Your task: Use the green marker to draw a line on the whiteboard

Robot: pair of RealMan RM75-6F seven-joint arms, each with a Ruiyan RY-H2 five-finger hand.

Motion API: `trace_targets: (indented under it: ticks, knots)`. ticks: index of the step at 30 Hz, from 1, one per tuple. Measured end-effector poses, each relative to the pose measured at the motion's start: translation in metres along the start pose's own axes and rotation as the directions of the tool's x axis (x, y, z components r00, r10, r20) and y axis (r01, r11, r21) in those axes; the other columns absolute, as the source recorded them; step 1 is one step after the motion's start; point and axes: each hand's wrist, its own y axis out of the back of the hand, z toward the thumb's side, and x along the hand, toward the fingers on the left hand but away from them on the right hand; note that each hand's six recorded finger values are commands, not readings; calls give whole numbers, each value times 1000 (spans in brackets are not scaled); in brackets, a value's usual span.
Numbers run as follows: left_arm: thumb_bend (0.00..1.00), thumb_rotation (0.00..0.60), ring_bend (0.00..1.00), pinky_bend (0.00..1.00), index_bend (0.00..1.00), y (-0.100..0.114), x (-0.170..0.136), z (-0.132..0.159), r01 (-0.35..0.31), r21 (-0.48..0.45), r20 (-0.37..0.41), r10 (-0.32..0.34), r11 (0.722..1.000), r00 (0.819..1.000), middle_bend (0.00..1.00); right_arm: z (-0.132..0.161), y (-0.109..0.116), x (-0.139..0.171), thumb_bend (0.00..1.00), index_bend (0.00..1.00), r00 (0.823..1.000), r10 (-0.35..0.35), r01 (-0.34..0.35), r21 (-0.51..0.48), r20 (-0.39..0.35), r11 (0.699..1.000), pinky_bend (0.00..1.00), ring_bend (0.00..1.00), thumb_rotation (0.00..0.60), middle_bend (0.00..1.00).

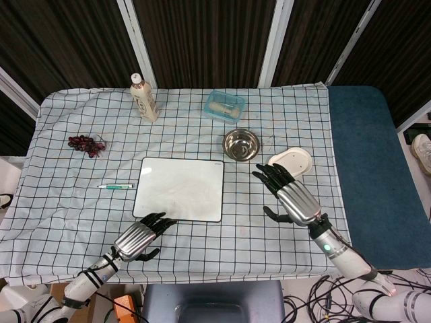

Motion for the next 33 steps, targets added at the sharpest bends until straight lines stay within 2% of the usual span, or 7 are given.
trace_targets:
  ticks: [9, 14, 18, 22, 26, 29, 33]
  knots:
    - [393, 600, 31, 124, 64, 9, 0, -15, -35, 34, -52, 37, 999, 998, 124, -16, 11, 17, 323, 0, 998, -32, 31, 20, 48, 999, 13, 0, 600, 0]
    - [440, 600, 93, 124, 167, 21, 1, -46, -94, 152, -155, 117, 984, 981, 270, -35, 21, 49, 323, 0, 992, -79, 73, 58, 102, 996, 13, 0, 600, 0]
    - [463, 600, 173, 125, 269, 32, 6, -74, -128, 291, -252, 205, 948, 946, 381, -55, 24, 99, 323, 0, 977, -117, 97, 114, 177, 989, 13, 0, 600, 0]
    - [440, 600, 176, 122, 302, 36, 16, -101, -102, 434, -352, 272, 895, 896, 376, -67, 21, 145, 323, 0, 965, -113, 79, 148, 237, 986, 13, 0, 600, 0]
    - [410, 600, 176, 117, 296, 35, 26, -119, -46, 517, -426, 304, 855, 852, 354, -74, 20, 169, 323, 0, 956, -106, 64, 157, 274, 985, 13, 0, 600, 0]
    - [394, 600, 175, 116, 290, 33, 31, -131, -17, 524, -477, 310, 852, 823, 345, -74, 23, 174, 323, 0, 954, -101, 57, 162, 281, 985, 13, 0, 600, 0]
    - [374, 600, 177, 115, 299, 28, 36, -144, 19, 499, -529, 287, 866, 799, 348, -75, 26, 179, 323, 0, 948, -110, 63, 162, 298, 985, 13, 0, 600, 0]
